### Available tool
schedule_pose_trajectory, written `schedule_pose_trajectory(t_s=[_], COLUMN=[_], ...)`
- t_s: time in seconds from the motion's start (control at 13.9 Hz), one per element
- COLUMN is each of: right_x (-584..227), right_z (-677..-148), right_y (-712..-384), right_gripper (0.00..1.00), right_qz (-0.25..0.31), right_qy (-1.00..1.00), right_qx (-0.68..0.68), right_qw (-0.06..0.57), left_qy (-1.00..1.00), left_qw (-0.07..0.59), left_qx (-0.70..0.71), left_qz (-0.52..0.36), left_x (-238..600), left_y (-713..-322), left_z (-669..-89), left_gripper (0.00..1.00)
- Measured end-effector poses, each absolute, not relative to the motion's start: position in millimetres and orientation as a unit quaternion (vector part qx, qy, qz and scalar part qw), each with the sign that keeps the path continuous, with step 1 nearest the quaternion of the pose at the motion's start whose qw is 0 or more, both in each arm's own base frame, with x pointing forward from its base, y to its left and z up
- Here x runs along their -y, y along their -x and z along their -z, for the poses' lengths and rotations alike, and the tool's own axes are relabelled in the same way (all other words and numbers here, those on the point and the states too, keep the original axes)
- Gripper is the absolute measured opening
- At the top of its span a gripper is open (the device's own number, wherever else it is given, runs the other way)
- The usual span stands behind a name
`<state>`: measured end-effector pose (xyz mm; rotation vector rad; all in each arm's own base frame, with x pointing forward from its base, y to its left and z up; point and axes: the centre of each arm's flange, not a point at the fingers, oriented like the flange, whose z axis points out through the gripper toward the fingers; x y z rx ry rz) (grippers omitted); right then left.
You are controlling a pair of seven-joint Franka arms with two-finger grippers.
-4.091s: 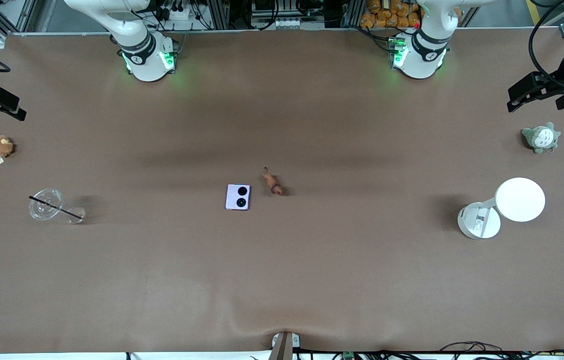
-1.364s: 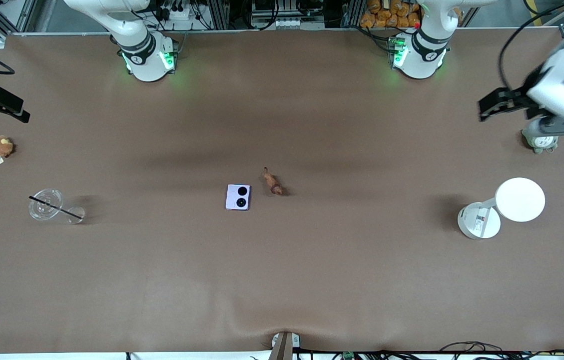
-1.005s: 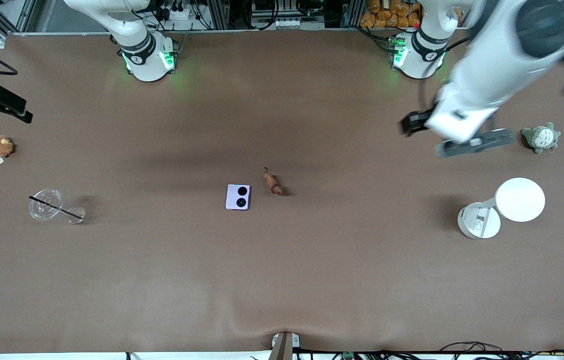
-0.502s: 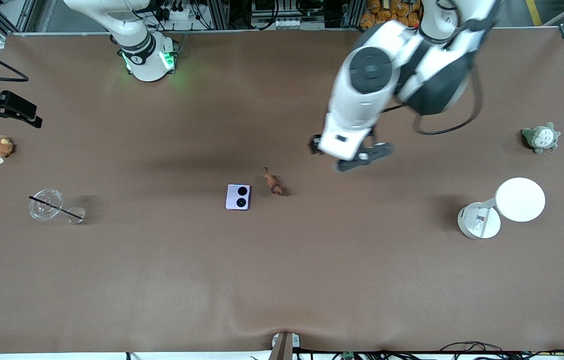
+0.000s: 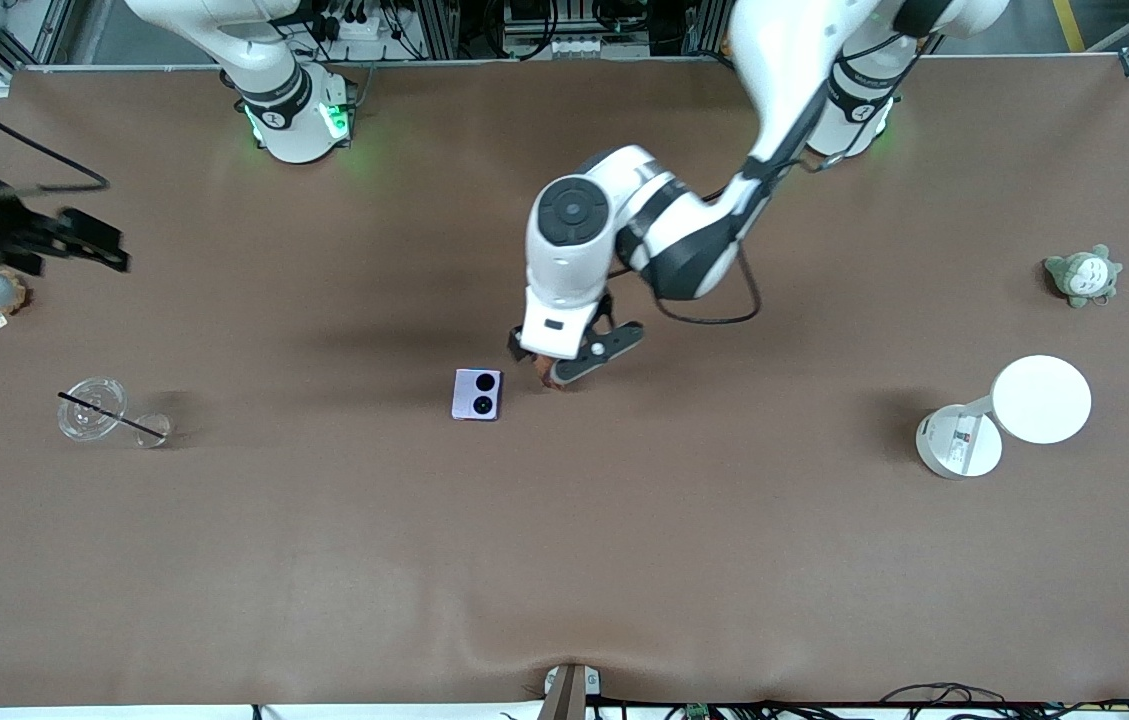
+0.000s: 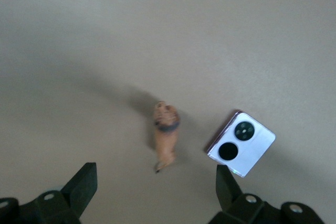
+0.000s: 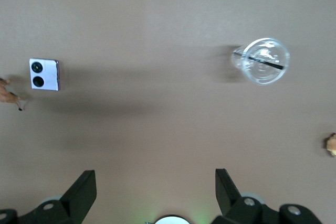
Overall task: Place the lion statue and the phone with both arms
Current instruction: 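Reach the left gripper to the lion while the right gripper reaches the phone, then grasp the lion with the left gripper while the right gripper grasps the phone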
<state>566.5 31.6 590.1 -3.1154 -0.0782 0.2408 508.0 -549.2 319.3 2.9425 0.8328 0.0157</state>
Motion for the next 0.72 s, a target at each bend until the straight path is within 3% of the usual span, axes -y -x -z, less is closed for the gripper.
schedule_pose_trajectory(t_s=[0.36,0.72], right_x=[-67,-70], right_z=[-510,-450], right_y=[-613,-632], right_gripper=[1.00,1.00], right_qz=[-0.089,-0.126], right_qy=[0.994,0.988], right_qx=[0.032,0.015], right_qw=[0.056,0.090], left_qy=[-0.964,-0.967], left_qw=[0.029,0.001], left_qx=[-0.263,-0.254], left_qz=[-0.017,-0.017], left_x=[573,568], left_y=[-492,-489], left_z=[-250,-209], left_gripper=[1.00,0.96])
